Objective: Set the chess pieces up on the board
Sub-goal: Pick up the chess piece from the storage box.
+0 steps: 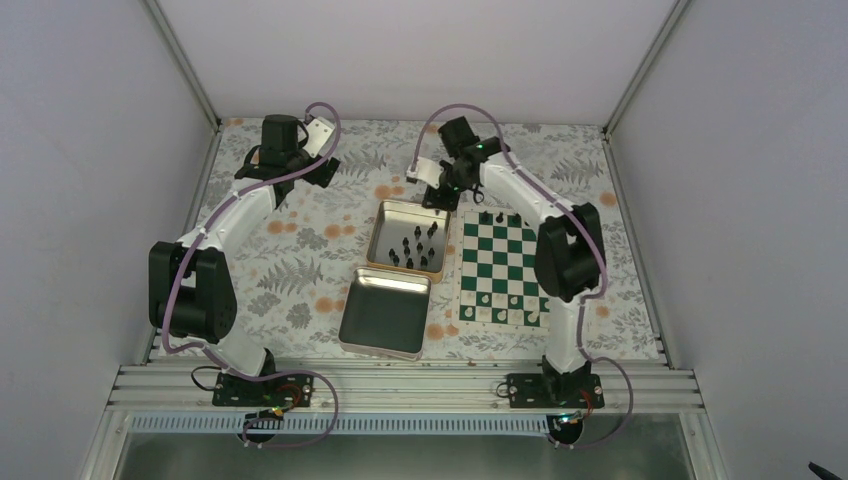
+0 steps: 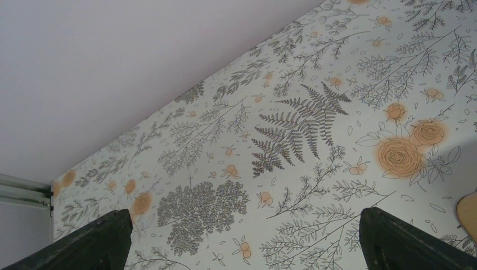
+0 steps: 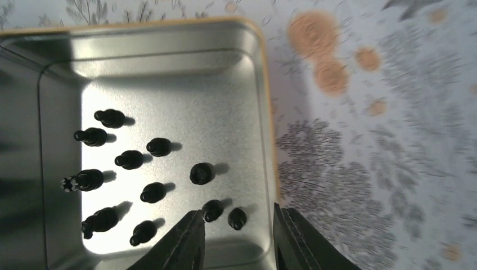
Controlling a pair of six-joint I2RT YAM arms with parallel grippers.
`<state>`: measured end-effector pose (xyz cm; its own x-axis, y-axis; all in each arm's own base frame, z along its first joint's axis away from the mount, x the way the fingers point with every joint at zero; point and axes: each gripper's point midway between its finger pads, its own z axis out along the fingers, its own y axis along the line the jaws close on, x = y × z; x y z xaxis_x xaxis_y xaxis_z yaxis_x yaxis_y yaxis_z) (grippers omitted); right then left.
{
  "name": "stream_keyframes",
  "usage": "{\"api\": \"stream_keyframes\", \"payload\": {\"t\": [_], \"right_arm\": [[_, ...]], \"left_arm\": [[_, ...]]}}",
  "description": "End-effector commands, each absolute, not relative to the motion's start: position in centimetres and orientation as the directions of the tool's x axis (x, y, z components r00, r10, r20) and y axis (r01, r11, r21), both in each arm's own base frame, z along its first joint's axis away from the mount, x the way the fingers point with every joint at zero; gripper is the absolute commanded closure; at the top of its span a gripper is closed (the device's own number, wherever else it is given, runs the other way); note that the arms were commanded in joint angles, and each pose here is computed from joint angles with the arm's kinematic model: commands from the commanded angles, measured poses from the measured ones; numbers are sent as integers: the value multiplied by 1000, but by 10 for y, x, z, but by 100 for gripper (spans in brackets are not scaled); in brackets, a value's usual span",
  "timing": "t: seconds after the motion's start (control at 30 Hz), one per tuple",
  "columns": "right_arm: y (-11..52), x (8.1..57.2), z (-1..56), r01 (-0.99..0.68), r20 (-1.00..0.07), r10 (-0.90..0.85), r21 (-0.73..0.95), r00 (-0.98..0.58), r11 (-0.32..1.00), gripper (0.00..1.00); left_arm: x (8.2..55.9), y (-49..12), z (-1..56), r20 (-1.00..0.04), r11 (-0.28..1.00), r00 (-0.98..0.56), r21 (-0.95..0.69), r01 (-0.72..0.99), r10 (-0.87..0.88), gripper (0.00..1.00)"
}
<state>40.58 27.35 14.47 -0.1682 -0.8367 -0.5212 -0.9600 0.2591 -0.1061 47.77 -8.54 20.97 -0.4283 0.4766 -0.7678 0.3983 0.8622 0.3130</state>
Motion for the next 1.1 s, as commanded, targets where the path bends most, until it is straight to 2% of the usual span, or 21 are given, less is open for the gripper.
{"api": "stream_keyframes", "payload": {"t": [0.0,0.53,1.07], "right_arm": [[284,399,116,-970,-476,-861,-57,-180,234,67],[299,390,65,-982,-403,-900,-9,-168,187,66],[302,392,45,-985,-374,-915,-21,-153,174,66]], "left_arm": [[481,-86,219,-776,859,-407,325,396,481,0],[479,-86,216,-773,856,-408,326,401,485,0],[480,-85,211,-768,855,-415,328,401,489,0]]}}
